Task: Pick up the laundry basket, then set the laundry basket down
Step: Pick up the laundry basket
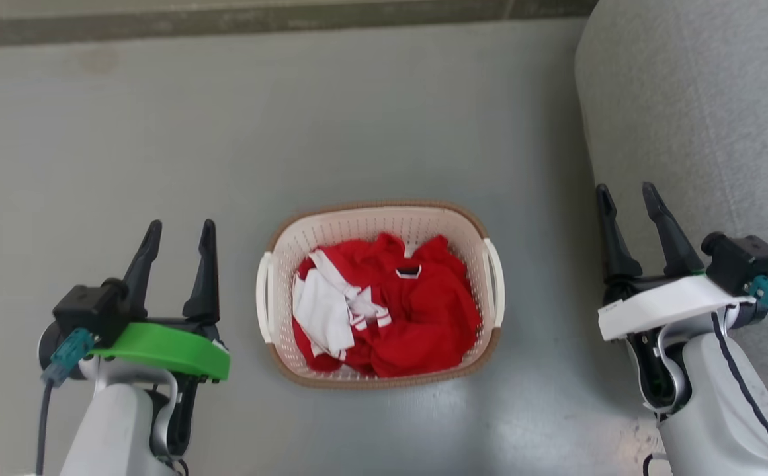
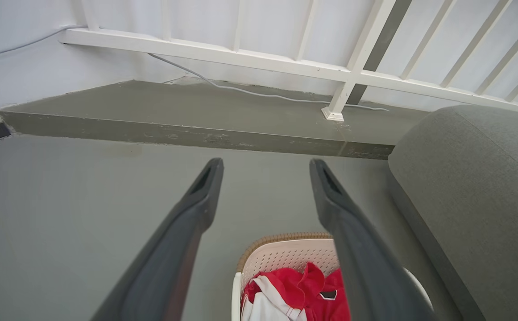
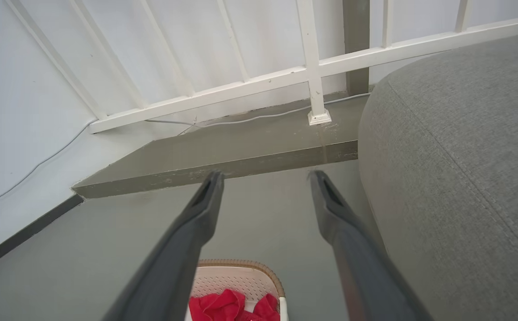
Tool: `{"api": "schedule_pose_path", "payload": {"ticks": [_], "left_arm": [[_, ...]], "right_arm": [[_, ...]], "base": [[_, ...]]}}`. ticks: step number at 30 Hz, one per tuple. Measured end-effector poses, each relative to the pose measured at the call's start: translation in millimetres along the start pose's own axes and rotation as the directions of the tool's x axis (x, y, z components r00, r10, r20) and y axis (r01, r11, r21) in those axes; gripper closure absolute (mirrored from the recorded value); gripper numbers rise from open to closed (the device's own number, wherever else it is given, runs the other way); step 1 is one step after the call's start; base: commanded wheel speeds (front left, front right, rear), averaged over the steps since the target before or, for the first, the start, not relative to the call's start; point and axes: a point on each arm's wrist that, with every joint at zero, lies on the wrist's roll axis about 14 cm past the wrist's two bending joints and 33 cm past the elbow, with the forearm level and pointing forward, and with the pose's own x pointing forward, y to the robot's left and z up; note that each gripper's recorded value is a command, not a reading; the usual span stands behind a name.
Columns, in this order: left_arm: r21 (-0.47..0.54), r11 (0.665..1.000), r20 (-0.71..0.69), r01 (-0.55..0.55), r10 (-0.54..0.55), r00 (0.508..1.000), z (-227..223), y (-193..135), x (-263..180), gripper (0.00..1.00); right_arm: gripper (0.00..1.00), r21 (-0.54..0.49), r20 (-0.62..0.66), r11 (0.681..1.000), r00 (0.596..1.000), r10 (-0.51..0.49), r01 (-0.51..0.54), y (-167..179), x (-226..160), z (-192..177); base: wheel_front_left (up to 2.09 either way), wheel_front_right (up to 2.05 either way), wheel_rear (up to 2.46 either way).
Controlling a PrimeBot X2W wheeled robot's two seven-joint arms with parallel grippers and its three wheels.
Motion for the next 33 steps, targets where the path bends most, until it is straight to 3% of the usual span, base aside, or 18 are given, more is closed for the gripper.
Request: {"api": "schedule_pose_path", "payload": {"ticks": [13, 19, 25, 33], "left_arm": [[-0.036, 0.999, -0.222, 0.022, -0.029, 0.975, -83.6, 5.4, 25.4, 0.0], [-0.062, 0.998, -0.328, 0.002, -0.023, 0.944, -122.8, 16.2, 29.9, 0.0], [-0.068, 0.997, -0.425, -0.04, 0.007, 0.905, -155.8, 35.6, 29.3, 0.0], [-0.098, 0.994, -0.504, -0.042, -0.013, 0.864, -189.6, 38.1, 42.5, 0.0]], "right_arm": [[0.0, 0.048, -0.205, 0.996, 0.977, -0.06, 0.071, -22.7, 18.8, -77.0], [0.0, 0.05, -0.356, 0.997, 0.934, -0.034, 0.055, -17.4, 16.2, -130.6], [0.0, 0.051, -0.422, 0.998, 0.906, -0.013, 0.039, -15.0, 24.3, -158.5], [0.0, 0.058, -0.504, 0.998, 0.864, 0.004, 0.03, -15.2, 33.3, -194.6]], "base": [[0.0, 0.0, 0.0], [0.0, 0.0, 0.0], [0.0, 0.0, 0.0], [0.0, 0.0, 0.0]]}}
